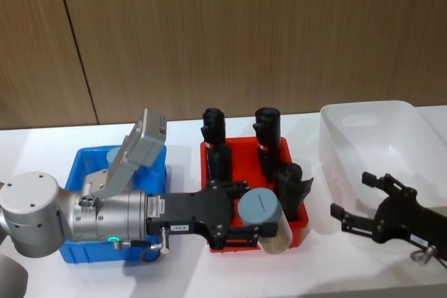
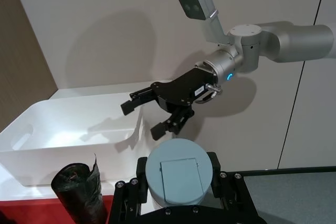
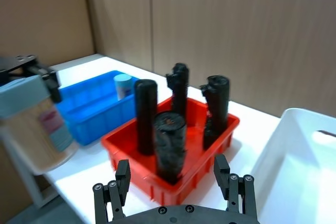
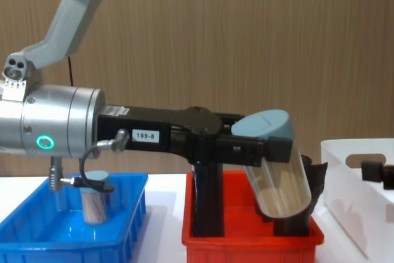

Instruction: Pick the cotton swabs from the blue box and place them into the white box.

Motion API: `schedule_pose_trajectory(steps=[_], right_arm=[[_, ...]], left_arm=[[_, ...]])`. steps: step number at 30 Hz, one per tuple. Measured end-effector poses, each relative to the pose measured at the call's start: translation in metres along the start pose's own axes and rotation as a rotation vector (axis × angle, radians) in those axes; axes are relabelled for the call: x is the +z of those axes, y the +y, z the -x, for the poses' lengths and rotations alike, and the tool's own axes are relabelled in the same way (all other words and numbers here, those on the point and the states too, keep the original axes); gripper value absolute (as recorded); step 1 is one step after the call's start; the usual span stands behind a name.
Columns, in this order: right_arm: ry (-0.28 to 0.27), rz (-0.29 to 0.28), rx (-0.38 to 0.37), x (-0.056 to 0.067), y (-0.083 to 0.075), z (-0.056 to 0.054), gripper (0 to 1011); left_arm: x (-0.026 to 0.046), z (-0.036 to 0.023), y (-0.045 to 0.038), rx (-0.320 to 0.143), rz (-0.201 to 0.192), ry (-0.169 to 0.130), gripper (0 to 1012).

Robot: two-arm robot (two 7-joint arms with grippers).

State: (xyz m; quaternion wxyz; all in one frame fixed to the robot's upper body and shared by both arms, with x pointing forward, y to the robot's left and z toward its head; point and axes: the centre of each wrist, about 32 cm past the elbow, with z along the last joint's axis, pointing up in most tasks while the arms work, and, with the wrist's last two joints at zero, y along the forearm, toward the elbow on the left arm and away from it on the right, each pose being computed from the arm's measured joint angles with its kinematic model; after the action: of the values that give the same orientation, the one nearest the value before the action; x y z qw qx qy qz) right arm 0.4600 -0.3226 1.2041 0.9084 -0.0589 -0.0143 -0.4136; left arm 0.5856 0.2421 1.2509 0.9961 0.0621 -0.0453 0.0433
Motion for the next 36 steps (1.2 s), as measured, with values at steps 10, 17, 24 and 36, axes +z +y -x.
schedule_pose_trajectory(steps=[10, 17, 24, 36], right_arm=[[0.009, 0.038, 0.139, 0.004, -0.007, -0.005, 1001], [0.009, 0.041, 0.228, 0.010, -0.005, -0.001, 1002], [0.008, 0.028, 0.303, 0.016, 0.002, 0.008, 1002], [0.003, 0.009, 0.379, 0.023, 0.023, 0.021, 1002]], left_arm=[[0.0000, 0.0000, 0.0000, -0.001, 0.000, 0.000, 669], [0.0000, 0.0000, 0.0000, -0.002, 0.000, 0.000, 669], [0.0000, 0.0000, 0.0000, -0.002, 0.000, 0.000, 669], [0.0000, 0.0000, 0.0000, -0.002, 0.000, 0.000, 669]])
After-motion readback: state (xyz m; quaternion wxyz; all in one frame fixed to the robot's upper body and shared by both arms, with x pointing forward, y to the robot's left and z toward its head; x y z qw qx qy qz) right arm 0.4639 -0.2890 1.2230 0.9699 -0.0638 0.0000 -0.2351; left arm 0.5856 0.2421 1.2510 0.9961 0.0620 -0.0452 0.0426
